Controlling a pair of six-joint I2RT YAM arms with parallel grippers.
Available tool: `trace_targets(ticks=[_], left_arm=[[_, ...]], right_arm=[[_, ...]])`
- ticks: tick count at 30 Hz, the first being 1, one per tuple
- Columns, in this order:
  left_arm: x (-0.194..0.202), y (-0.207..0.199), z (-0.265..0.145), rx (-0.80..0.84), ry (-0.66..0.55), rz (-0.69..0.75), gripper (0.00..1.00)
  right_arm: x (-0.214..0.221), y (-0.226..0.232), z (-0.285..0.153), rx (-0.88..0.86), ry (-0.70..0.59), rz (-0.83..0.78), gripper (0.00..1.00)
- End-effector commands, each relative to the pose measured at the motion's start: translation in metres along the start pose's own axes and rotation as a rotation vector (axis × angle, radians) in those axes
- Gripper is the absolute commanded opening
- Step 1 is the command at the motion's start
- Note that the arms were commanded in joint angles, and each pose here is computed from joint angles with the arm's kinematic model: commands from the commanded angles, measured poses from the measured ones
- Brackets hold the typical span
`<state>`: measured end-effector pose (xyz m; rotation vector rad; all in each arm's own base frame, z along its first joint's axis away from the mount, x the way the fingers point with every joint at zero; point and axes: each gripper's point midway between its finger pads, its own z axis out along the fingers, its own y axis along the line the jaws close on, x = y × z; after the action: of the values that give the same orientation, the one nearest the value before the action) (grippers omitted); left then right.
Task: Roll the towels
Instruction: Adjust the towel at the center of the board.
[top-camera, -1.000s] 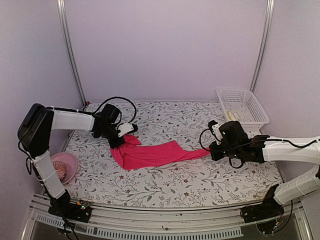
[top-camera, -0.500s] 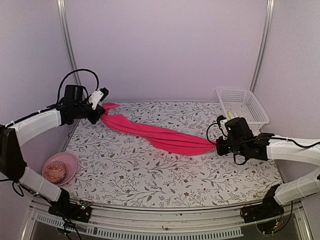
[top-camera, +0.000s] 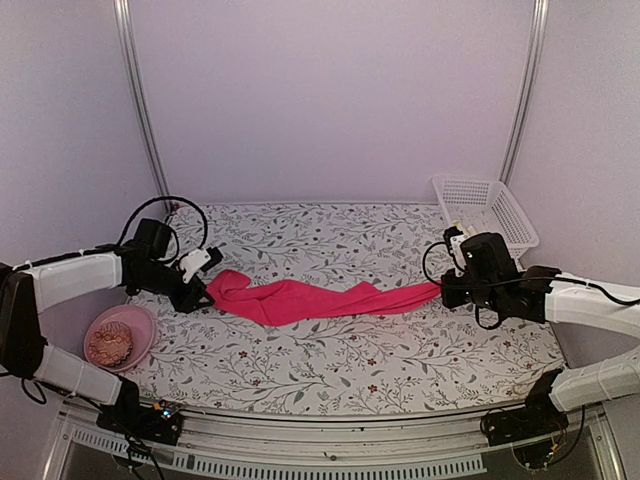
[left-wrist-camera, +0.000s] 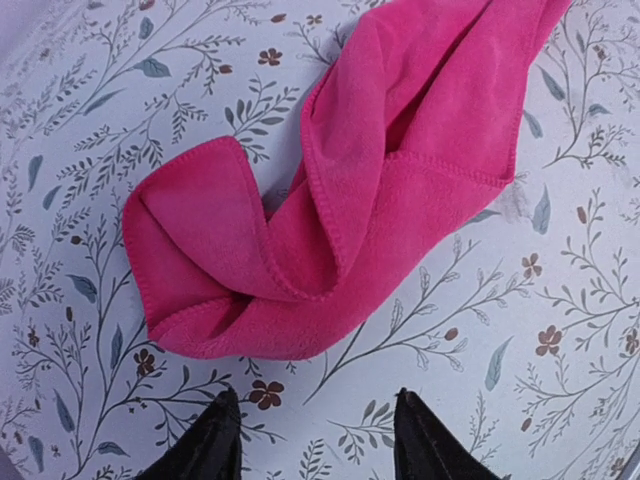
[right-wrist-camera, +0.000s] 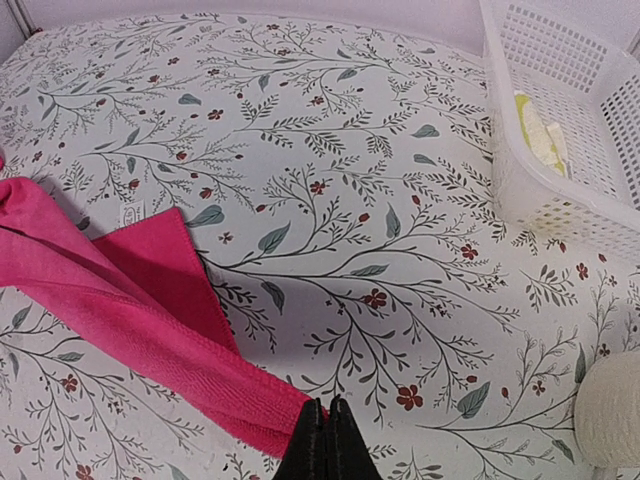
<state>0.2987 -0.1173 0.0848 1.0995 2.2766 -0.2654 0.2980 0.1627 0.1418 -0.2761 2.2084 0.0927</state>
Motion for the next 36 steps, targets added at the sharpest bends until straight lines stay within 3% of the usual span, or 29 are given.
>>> trace_targets(ticks=[1,4,7,12,22,29,36], left_arm=[[-0.030,-0.007,-0.014,0.060,-0.104,0.110,0.58],[-0.058,0.001,-0.011,0.071,-0.131,0.134,0.64],[-0.073,-0.018,-0.002,0.201,-0.116,0.204,0.59],[-0.074,-0.062,0.018,0.315,-0.077,0.463,0.58],[-0.063,-0.101,0.057,0.516,0.034,0.675,0.56],[-0.034,-0.101,0.080,0.489,0.186,0.806,0.53],[-0.042,-0.097,0.094,0.405,0.172,0.867,0.54]], right_arm=[[0.000,-0.008,-0.002,0.026,-0.002,0.004,0.02],[0.000,-0.005,-0.001,0.012,0.004,-0.002,0.02],[0.001,-0.004,-0.002,0.006,0.007,-0.003,0.02],[0.001,-0.003,0.000,0.004,0.011,-0.009,0.02],[0.001,0.008,0.006,-0.040,0.027,-0.014,0.02],[0.003,0.009,0.007,-0.050,0.030,-0.017,0.02],[0.006,0.015,0.010,-0.076,0.035,-0.015,0.02]])
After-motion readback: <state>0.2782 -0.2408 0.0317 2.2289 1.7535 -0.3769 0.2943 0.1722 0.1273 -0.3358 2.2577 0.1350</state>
